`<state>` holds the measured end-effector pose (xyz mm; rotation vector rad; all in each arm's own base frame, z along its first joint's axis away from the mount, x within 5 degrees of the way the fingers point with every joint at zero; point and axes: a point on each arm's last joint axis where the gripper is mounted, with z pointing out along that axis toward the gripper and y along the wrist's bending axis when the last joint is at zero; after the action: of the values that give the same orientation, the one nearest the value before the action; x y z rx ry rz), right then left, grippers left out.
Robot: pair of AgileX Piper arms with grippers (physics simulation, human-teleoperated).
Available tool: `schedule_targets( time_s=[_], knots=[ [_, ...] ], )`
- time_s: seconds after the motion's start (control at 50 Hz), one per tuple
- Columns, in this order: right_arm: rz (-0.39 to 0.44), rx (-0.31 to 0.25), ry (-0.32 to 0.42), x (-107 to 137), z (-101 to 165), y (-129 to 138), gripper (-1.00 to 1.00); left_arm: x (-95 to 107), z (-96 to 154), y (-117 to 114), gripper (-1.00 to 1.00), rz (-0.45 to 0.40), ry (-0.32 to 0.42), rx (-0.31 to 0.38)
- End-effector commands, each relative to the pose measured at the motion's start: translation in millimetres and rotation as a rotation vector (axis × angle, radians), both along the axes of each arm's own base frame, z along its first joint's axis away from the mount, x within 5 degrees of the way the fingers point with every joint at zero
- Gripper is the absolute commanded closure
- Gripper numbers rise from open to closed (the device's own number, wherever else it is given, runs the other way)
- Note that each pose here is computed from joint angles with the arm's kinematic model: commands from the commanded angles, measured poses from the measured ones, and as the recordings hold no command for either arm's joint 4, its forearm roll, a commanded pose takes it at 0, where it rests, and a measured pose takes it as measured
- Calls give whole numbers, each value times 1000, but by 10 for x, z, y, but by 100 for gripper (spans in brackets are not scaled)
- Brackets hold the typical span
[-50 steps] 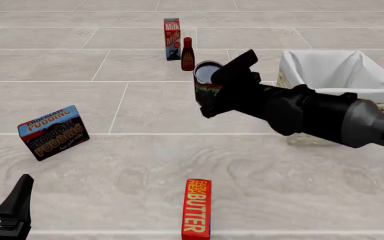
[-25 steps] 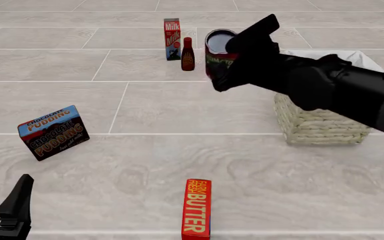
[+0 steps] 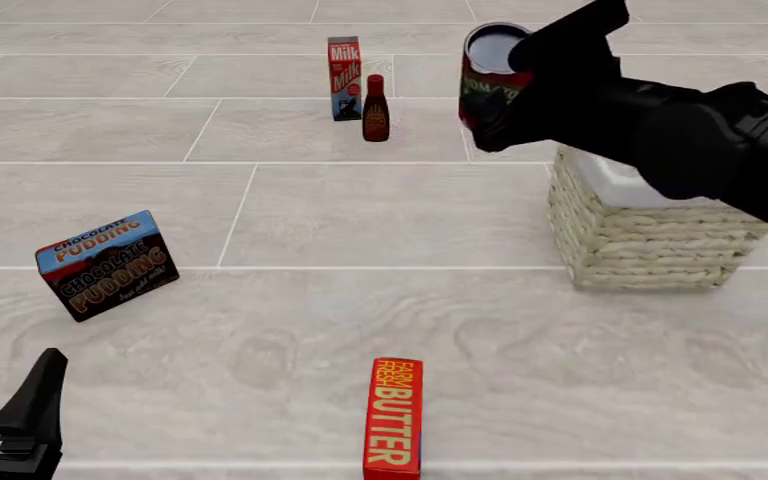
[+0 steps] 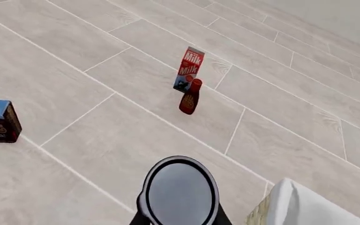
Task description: Pick the tomato sauce and place it in the basket.
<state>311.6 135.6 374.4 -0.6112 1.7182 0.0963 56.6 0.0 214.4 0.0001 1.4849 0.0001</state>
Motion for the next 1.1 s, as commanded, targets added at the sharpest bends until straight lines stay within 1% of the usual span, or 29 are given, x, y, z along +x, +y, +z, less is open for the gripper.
schedule_targets(
  time_s=[0.02, 0.24, 0.64, 0.68, 0.8, 1.02, 1.1],
  knots=[
    [-61, 32, -1, -27, 45, -206, 100, 0, 0, 0, -100, 0, 0, 0],
    [-113, 34, -16, -70, 135, -403, 100, 0, 0, 0, -100, 0, 0, 0],
    [-176, 30, -38, -88, 265, -623, 100, 0, 0, 0, -100, 0, 0, 0],
    [-188, 36, -39, -84, 274, -656, 100, 0, 0, 0, -100, 0, 0, 0],
    [-195, 39, -34, -90, 220, -677, 100, 0, 0, 0, -100, 0, 0, 0],
    [-238, 47, -36, -110, 236, -809, 100, 0, 0, 0, -100, 0, 0, 0],
    [-250, 49, -33, -105, 205, -843, 100, 0, 0, 0, -100, 0, 0, 0]
  ],
)
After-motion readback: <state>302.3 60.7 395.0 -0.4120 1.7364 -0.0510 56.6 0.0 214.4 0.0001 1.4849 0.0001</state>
